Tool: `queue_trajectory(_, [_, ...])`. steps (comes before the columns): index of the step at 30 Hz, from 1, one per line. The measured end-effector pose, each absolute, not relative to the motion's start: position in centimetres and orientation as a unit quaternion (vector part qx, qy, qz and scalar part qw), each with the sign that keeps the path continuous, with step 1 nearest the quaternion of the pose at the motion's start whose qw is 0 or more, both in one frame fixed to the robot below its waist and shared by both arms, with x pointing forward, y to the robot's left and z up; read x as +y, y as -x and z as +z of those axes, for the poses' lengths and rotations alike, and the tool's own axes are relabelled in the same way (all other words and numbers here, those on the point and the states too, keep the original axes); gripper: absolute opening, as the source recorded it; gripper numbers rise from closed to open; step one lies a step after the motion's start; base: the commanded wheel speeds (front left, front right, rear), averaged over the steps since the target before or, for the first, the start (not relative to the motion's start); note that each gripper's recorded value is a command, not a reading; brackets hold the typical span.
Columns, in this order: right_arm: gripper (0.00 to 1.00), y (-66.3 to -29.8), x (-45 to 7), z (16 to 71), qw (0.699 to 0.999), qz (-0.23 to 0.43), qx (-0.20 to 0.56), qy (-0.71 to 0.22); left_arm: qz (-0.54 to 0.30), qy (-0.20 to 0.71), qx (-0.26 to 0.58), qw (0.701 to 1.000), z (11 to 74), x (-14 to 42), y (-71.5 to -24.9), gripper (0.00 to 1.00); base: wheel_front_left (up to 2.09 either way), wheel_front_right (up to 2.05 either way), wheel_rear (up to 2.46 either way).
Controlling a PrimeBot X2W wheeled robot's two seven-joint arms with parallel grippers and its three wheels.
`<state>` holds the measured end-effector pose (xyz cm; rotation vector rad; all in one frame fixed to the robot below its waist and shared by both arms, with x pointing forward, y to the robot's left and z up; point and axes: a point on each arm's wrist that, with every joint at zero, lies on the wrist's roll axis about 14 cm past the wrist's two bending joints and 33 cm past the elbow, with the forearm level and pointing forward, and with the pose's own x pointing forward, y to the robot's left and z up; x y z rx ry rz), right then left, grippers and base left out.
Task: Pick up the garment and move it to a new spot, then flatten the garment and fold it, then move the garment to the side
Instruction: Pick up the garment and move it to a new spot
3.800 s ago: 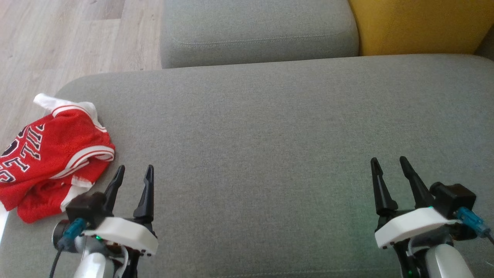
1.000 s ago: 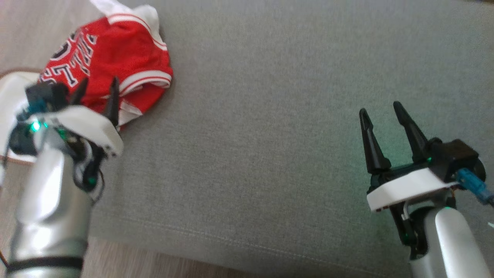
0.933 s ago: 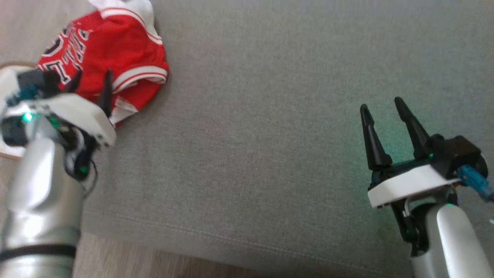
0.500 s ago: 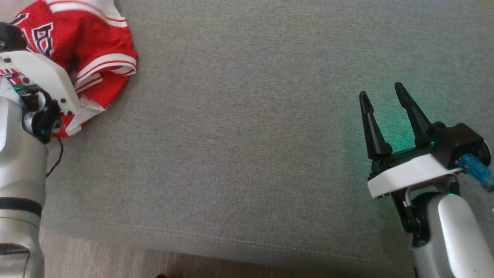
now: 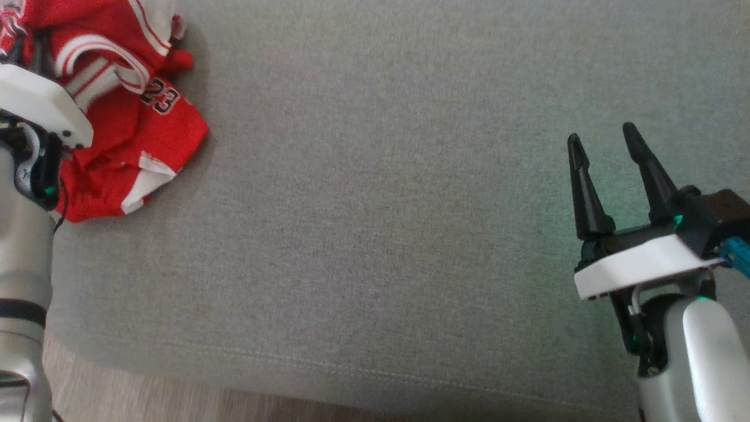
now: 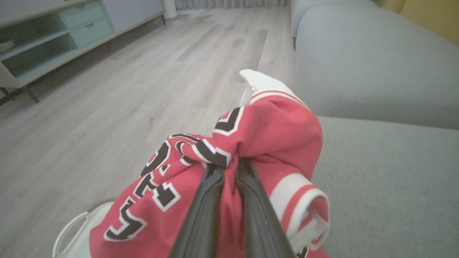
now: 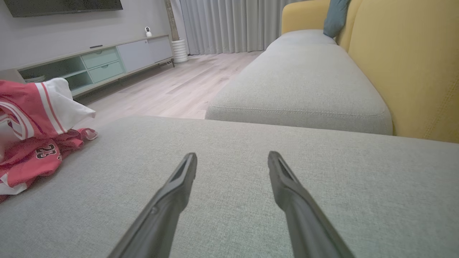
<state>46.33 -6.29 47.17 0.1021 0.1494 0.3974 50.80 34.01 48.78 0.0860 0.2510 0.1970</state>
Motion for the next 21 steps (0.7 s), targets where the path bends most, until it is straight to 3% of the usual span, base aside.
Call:
queue_trajectory(11, [1.00,-42.7,-7.0,50.8,0.979,0.191,0.043,-0.053,0.067,-0.051,-0.025,0.996,56.7,30.7,-47.6,0.00,0.00,0.00,0.00])
queue_trajectory(16, [1.00,-41.5,-8.5,52.4,0.983,0.171,0.024,-0.058,0.004,-0.022,-0.059,0.998,57.7,24.1,-46.1,0.00,0.00,0.00,0.00])
queue_trajectory(21, [1.00,-40.1,-11.4,52.6,0.989,0.130,0.023,-0.061,-0.098,0.028,-0.020,0.995,54.6,14.9,-44.2,0.00,0.00,0.00,0.00])
